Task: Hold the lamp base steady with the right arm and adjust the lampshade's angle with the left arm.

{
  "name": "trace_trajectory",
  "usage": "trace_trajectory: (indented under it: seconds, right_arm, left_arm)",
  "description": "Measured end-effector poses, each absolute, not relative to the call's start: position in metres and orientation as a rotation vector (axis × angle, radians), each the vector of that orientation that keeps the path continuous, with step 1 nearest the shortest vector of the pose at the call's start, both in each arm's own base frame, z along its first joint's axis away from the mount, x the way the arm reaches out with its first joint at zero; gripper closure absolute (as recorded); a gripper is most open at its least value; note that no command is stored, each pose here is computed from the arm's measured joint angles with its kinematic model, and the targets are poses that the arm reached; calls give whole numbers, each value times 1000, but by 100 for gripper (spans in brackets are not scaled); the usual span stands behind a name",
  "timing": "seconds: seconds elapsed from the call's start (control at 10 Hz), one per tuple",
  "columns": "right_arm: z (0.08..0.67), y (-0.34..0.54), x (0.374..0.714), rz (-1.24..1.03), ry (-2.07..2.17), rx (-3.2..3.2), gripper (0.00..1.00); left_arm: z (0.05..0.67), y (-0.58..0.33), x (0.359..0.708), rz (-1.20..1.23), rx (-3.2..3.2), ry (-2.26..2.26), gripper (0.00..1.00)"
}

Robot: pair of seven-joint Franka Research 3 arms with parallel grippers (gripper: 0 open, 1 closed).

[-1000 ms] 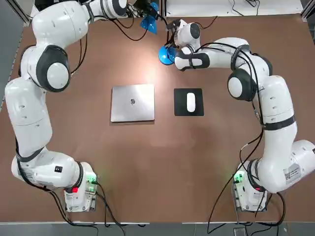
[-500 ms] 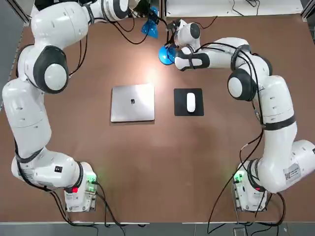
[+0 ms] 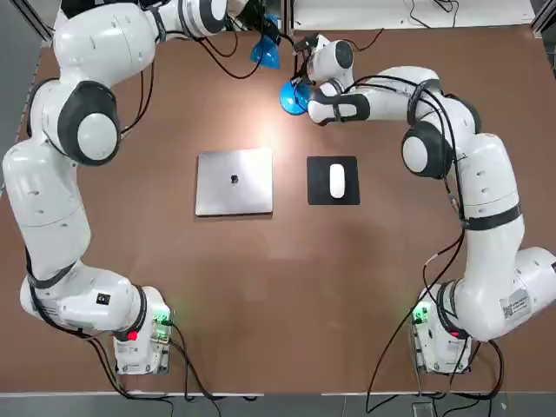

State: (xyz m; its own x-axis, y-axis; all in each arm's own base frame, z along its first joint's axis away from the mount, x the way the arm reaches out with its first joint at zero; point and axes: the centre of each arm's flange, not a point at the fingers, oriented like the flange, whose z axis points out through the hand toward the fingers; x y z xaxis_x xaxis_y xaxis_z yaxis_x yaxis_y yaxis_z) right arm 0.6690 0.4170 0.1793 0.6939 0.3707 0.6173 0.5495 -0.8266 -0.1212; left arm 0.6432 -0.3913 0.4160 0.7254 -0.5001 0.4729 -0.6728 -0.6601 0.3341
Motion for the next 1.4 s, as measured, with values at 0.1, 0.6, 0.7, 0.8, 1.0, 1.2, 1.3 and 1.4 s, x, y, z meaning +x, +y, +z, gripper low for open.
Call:
trace_trajectory:
  seconds: [0.1,0.6,0.7,0.8,1.0,1.2,1.3,1.4]
  right_arm:
    - [179,417,669,-857,-730,-2608,79]
    - [180,418,669,-859,-735,-2607,79]
    - [179,417,669,-861,-735,-2608,79]
    - [179,417,669,-861,-734,-2609,79]
    - [179,416,669,-864,-734,-2609,79]
    - [179,416,670,-864,-734,-2609,79]
    - [179,416,670,-864,-734,-2609,79]
    - [179,416,670,-864,-734,-2609,79]
  left_arm:
    - [416,-391,642,455,2440,-895,44]
    - [415,-391,639,412,2451,-897,42]
    - [420,-393,636,394,2453,-900,30]
    - [428,-394,633,397,2461,-919,15]
    - [445,-390,633,417,2477,-938,0]
    - [457,-382,632,387,2490,-955,0]
    - [474,-375,628,353,2503,-975,0]
    - [497,-356,626,330,2529,-979,0]
